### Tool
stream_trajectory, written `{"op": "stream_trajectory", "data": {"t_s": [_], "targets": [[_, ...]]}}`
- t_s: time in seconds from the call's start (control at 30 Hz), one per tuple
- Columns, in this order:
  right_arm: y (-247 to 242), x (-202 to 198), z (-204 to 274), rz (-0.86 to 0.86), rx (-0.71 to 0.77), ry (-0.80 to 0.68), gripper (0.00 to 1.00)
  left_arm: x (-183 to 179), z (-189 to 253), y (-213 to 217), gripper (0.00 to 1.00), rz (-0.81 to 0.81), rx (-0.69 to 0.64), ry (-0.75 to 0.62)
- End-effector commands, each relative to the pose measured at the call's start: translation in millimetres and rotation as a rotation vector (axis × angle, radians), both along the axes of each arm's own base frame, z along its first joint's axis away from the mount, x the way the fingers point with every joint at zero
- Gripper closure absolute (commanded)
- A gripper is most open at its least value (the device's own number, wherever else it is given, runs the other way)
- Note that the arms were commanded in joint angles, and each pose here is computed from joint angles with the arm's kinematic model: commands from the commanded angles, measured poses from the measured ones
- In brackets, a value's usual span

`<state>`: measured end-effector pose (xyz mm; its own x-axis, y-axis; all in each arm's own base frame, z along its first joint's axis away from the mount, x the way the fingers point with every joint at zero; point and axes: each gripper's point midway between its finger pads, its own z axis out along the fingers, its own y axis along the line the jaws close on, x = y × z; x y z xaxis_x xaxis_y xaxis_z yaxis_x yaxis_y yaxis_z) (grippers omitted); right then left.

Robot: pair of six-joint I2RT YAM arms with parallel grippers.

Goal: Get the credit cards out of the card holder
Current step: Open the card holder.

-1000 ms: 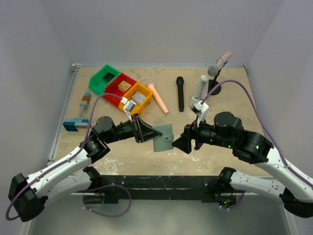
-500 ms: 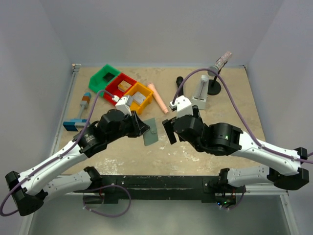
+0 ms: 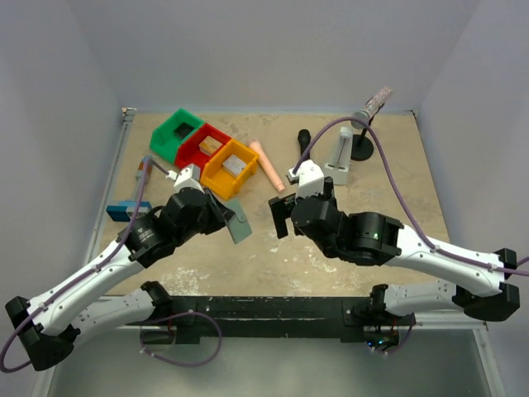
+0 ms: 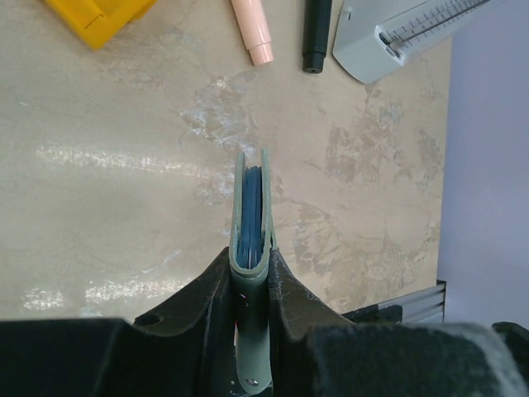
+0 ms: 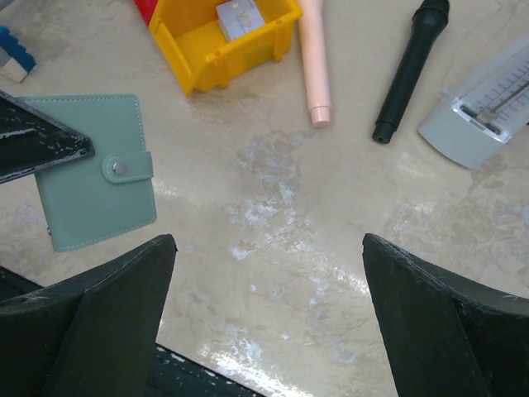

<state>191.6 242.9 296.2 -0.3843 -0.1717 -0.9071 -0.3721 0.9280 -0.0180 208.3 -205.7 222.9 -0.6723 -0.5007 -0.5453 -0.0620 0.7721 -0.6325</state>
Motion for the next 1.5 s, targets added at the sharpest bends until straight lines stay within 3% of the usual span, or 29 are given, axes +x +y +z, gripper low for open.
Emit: {"op": "stream_trajectory", "data": {"t_s": [0.0, 0.27, 0.43, 0.67, 1.07, 1.47], "targets": [[19, -6, 12, 0.086, 0.113, -0.001, 0.01, 6, 26, -8, 1.0, -0.071, -0.038, -0.113], [48, -12, 3, 0.195, 0.076, 0.031, 0.02, 0, 29, -28, 1.0, -0.176, -0.052, -0.096], [54, -10, -1, 0.19, 0.074, 0.029, 0.16, -8, 36, -39, 1.0, -0.186, -0.124, -0.034], [68, -16, -7, 0.217, 0.033, 0.02, 0.23, -18, 45, -55, 1.0, -0.211, -0.217, 0.02], [58, -11, -28, 0.125, -0.089, 0.043, 0.4, -26, 49, -55, 1.0, -0.203, -0.242, 0.051], [59, -10, -33, 0.114, -0.133, 0.039, 0.44, -32, 54, -61, 1.0, -0.225, -0.277, 0.066]]}}
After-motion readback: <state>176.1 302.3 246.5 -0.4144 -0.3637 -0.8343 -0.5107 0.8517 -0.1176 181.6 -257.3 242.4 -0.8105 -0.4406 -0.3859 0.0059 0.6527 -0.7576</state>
